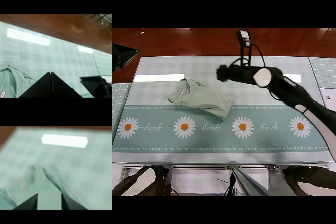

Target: Fold the shirts.

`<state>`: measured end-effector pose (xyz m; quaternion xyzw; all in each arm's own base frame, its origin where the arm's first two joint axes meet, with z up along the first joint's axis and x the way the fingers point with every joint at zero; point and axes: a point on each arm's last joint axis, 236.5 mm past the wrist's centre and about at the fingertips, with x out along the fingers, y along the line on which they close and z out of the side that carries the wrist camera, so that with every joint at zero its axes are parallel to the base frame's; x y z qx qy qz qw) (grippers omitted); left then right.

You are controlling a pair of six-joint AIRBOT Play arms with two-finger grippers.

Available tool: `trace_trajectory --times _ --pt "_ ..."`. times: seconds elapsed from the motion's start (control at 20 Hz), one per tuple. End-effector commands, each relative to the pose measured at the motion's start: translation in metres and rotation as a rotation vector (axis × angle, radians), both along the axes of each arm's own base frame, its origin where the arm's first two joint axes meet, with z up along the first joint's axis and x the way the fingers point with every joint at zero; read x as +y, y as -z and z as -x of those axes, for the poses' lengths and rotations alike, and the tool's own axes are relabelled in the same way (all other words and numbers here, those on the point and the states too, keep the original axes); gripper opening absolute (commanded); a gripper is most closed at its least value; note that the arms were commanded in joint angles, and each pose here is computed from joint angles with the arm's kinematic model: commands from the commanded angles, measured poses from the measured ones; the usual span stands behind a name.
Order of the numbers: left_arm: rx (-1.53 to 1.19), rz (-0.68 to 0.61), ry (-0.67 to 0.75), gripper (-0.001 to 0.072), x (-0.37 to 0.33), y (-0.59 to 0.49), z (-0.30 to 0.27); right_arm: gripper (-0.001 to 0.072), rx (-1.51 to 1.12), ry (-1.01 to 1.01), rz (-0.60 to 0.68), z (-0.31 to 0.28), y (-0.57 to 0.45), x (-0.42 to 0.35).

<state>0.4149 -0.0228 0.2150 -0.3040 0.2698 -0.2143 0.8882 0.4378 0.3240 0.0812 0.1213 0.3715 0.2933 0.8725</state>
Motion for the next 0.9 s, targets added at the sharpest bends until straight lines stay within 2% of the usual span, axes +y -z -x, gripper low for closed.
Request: trace_trajectory --times 0.0,0.05,0.1,0.2,0.3,0.45,0.6,0.7,0.85 --pt "-0.007 -0.017 0.010 0.0026 -0.001 0.001 0.001 0.0331 0.489 -0.091 0.466 0.085 0.097 -0.127" --pt "-0.007 -0.017 0.011 0.0027 -0.001 0.001 0.001 0.0344 0.585 -0.107 0.532 0.107 0.117 -0.151" --pt "-0.007 -0.017 0.011 0.0027 -0.001 0.001 0.001 0.0384 0.661 -0.104 0.524 0.124 0.132 -0.159" --pt "-0.007 -0.016 0.012 0.0027 -0.001 0.001 0.001 0.0504 0.790 -0.051 0.362 0.151 0.159 -0.140" --pt "-0.002 -0.015 0.021 0.0027 -0.003 0.001 0.003 0.0584 0.831 0.034 0.146 0.155 0.172 -0.106" --pt "0.005 -0.014 0.035 0.0028 -0.005 0.003 0.005 0.0600 0.770 0.211 -0.162 0.116 0.165 -0.073" --pt "0.006 -0.013 0.038 0.0027 -0.006 0.003 0.006 0.0600 0.667 0.341 -0.347 0.070 0.144 -0.067" --pt "0.006 -0.013 0.038 0.0027 -0.006 0.003 0.006 0.0600 0.641 0.405 -0.384 0.056 0.142 -0.072" --pt "0.006 -0.013 0.038 0.0027 -0.006 0.003 0.006 0.0600 0.693 0.400 -0.375 0.063 0.160 -0.065"
